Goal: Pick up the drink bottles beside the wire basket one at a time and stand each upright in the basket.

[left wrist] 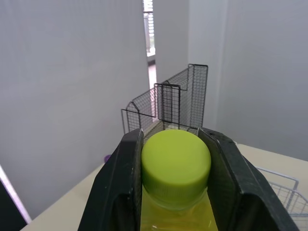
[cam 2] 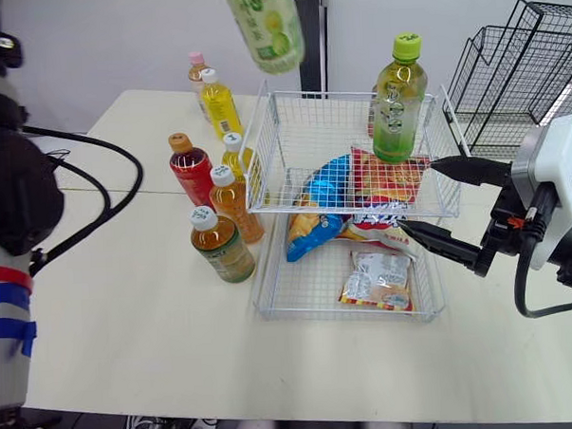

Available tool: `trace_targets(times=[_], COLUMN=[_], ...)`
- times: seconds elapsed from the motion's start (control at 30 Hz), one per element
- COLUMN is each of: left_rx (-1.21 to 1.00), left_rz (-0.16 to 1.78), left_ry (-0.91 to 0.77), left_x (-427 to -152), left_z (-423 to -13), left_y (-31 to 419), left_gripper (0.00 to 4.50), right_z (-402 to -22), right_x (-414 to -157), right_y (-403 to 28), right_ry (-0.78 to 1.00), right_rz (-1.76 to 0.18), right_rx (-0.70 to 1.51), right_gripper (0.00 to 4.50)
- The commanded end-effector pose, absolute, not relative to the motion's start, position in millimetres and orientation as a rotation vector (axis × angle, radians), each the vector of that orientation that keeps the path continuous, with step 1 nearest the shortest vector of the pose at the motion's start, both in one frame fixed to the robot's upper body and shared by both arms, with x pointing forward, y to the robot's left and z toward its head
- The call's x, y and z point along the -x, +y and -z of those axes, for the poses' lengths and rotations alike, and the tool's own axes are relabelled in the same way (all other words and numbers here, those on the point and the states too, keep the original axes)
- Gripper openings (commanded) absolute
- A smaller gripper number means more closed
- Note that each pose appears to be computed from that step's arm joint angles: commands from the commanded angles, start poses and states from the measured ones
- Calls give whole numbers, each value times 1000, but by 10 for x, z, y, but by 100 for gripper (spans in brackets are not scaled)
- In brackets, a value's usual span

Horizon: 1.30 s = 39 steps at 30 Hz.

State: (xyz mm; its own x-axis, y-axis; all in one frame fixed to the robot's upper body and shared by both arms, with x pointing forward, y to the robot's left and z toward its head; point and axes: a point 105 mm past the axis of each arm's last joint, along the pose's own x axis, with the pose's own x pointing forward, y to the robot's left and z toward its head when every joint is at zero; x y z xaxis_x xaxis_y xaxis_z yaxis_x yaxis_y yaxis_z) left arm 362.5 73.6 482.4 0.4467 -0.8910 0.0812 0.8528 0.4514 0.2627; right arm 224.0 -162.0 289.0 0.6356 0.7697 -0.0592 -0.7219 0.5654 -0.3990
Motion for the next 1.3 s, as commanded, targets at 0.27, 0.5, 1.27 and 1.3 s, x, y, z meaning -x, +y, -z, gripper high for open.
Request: trace_targets(times=[0.27,0.5,1.27,1.3], left_rx=[-276,-247,-276,-280], left_rz=[1203,1175,1237,1244], left_ry=[-263,-226,-174,-177], left_x=[-3743,-3895,-3871,-3857], left_z=[-4499,-4266,-4133,-4155], left_y=[146,19,-64,-34], left_gripper=[137,137,416,447], right_z=[-2989,-3009,-3003,-3005], right_x=[-2168,-2127,-2093,-2092], right_y=[-1632,-1649,-1662,-1665], right_ry=[-181,-187,-173,-174], right_rz=[-820,-792,-771,-771], right_rx=[427,427,429,429], right_gripper=[450,450,450,450])
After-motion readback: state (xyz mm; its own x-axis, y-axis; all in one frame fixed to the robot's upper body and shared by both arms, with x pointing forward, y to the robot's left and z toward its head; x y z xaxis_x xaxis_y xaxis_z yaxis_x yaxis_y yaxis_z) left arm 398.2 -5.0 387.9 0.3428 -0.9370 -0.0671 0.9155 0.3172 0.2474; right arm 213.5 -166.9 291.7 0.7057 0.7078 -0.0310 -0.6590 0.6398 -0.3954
